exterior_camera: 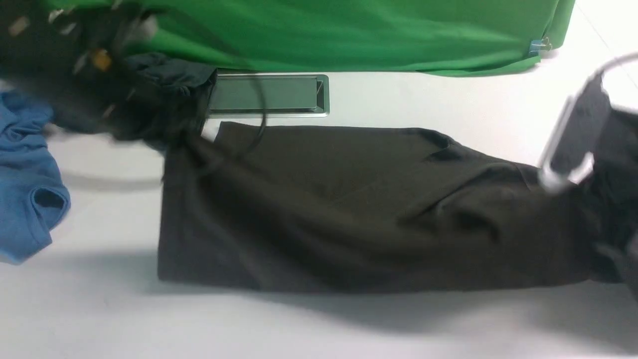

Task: Fold a long-sleeved shirt on a white desktop.
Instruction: 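Fold the black garment in half by bringing its near edge over to the far edge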

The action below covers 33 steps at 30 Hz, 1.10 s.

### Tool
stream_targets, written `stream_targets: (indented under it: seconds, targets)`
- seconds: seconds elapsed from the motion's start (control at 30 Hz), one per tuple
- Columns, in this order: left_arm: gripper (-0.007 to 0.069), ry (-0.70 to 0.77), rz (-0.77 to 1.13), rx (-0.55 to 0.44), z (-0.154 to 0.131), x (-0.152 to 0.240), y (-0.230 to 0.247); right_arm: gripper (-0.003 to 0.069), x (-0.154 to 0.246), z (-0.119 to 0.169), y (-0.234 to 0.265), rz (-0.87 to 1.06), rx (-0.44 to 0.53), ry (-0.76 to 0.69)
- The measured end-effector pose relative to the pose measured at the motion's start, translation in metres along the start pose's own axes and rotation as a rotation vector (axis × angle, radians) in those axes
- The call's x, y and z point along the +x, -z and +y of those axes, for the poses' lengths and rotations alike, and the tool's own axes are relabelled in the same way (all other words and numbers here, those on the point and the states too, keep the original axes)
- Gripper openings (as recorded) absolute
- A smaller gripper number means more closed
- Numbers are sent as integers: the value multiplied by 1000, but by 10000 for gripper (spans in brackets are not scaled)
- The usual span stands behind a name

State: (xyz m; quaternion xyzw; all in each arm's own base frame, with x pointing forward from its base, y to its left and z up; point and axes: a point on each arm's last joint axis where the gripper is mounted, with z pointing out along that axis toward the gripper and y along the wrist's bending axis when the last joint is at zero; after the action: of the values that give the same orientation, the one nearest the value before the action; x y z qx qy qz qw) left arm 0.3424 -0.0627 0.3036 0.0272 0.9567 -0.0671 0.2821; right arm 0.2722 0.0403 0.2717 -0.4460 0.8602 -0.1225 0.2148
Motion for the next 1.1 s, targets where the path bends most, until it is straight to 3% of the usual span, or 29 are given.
stream_targets:
  seconds: [0.13, 0.3, 0.4, 0.43, 0.47, 0.5, 0.57, 0.67, 0.73, 0.87, 0.9, 1.1]
  targets:
    - [49, -6, 14, -9, -1, -40, -68, 57, -10, -45, -55, 77, -26, -118]
    - [124, -28, 46, -43, 4, -54, -138, 99, -20, -62, -102, 134, -66, -196]
    - [263, -42, 57, -59, 6, -61, -161, 258, -28, -68, -116, 137, -67, -238]
    - [283, -41, 58, -59, 5, -62, -161, 280, -29, -69, -116, 135, -64, -240]
    - [364, -48, 52, -63, 5, -66, -157, 353, -32, -72, -112, 123, -52, -253]
    - [375, -50, 53, -65, 5, -67, -157, 363, -32, -73, -112, 121, -50, -256]
    - [489, -70, 42, -73, 5, -73, -142, 461, -39, -83, -99, 82, -10, -280]
    - [591, -113, 48, -79, 4, -77, -122, 498, -50, -93, -77, 4, 30, -308]
    - [616, -137, 60, -80, 3, -78, -112, 501, -56, -93, -67, -35, 33, -279]
    - [637, -192, 120, -50, 3, -75, -97, 502, -70, -70, -62, -61, -63, 8]
    - [637, -190, 122, -45, 4, -75, -97, 502, -69, -70, -63, -60, -64, 18]
    - [633, -150, 142, -28, 19, -72, -99, 503, -80, -41, -108, -33, -157, 199]
